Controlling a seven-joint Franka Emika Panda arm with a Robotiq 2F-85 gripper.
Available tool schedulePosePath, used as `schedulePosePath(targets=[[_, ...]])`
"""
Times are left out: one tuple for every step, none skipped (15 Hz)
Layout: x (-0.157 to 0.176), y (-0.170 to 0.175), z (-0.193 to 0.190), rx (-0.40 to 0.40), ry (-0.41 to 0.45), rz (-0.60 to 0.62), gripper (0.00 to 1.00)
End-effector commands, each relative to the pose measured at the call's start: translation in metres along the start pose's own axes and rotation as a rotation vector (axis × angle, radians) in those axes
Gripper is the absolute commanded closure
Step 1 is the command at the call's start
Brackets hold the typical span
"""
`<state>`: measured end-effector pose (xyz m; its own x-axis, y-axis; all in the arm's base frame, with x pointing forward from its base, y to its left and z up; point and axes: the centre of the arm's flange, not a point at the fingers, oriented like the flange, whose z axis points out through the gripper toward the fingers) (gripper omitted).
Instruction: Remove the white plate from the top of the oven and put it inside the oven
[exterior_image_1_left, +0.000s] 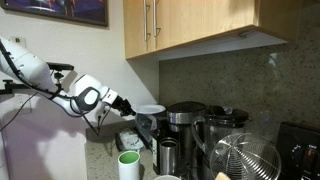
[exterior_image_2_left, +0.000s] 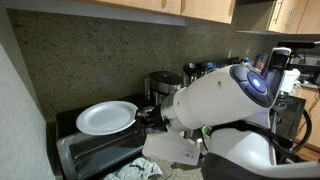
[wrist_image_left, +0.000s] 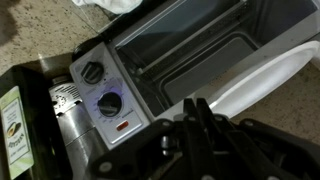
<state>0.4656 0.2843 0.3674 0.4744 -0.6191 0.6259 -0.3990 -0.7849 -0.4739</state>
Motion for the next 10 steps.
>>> schedulePosePath(targets=[[0.008,0.002,-0.009,0.027,-0.008,0.018,0.92],[0.011,0.001,-0.014,0.034,-0.020,0.018,0.91],[0.014,0.001,-0.017,0.039,-0.035,0.017,0.92],[0.018,0.001,-0.022,0.048,-0.063,0.017,0.92],[0.022,0.002,-0.027,0.060,-0.094,0.019,0.92],[0.026,0.003,-0.031,0.067,-0.111,0.017,0.92],[0.031,0.005,-0.034,0.073,-0.130,0.019,0.92],[0.036,0.008,-0.038,0.071,-0.135,0.022,0.92],[0.041,0.010,-0.041,0.072,-0.147,0.026,0.92],[0.046,0.012,-0.042,0.068,-0.152,0.031,0.92]])
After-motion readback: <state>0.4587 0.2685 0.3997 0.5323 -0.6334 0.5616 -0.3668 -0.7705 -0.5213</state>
